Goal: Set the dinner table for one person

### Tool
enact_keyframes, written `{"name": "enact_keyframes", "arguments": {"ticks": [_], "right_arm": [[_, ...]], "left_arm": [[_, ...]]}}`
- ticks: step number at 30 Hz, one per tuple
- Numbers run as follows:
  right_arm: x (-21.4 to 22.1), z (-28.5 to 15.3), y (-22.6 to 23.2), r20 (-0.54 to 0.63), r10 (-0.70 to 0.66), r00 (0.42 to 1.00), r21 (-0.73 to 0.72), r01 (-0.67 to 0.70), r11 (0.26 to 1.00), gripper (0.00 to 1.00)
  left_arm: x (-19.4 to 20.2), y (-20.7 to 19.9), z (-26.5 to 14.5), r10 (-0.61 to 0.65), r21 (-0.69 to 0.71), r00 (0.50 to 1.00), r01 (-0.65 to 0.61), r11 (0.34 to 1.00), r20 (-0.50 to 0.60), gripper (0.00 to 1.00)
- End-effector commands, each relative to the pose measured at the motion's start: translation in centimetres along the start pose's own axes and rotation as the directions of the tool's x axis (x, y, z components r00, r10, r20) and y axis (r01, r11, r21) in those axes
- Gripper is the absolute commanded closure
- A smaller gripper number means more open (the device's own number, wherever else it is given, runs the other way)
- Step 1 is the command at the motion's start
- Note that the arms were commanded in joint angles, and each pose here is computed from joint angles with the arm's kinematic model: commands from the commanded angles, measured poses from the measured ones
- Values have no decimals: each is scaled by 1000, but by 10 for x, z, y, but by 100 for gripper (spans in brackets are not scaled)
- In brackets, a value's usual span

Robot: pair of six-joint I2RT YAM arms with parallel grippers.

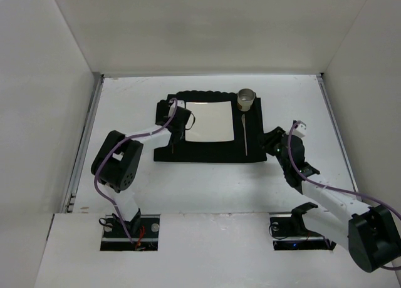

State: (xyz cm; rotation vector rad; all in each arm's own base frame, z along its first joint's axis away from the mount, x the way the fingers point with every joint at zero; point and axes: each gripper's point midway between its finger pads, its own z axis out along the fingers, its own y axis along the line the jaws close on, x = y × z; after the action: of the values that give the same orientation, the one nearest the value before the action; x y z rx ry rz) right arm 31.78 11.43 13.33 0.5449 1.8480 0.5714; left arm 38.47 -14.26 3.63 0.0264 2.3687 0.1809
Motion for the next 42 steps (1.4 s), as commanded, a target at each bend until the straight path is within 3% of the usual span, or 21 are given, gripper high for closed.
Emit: {"name": "enact_keyframes", "arguments": {"ticks": [1,6,8,10,15,20,28,34,42], "right_arm": [[-22,0,26,66,10,998,-74,-5,997,54],[-23,-1,26,65,9,998,-75,-4,997,51],[-24,-1,26,74,12,997,-73,-6,997,50],[-21,0,26,58,10,998,-74,-5,997,50],[-25,-1,25,77,12,997,-67,-6,998,48],[-25,-1,24,82,13,997,-62,-8,998,43],[-23,0,26,80,7,997,-61,-2,998,41],[-27,-4,27,94,11,996,-68,-5,998,41],[-50,-16,3,193,59,979,-6,-59,998,38]], "left_arm": [[-12,-4,-4,-9,12,999,8,1000,32,80],[-25,1,-27,-35,25,996,33,999,86,51],[-36,6,-45,-63,39,991,59,998,120,32],[-47,11,-63,-95,58,983,86,995,157,0],[-69,31,-120,-249,139,930,219,966,269,0],[-52,69,-148,-395,141,873,370,918,287,0],[17,141,-152,-513,-92,842,532,842,168,0],[21,168,-163,-565,-158,799,597,787,206,0],[52,219,-167,-690,-277,665,747,605,287,0]]}}
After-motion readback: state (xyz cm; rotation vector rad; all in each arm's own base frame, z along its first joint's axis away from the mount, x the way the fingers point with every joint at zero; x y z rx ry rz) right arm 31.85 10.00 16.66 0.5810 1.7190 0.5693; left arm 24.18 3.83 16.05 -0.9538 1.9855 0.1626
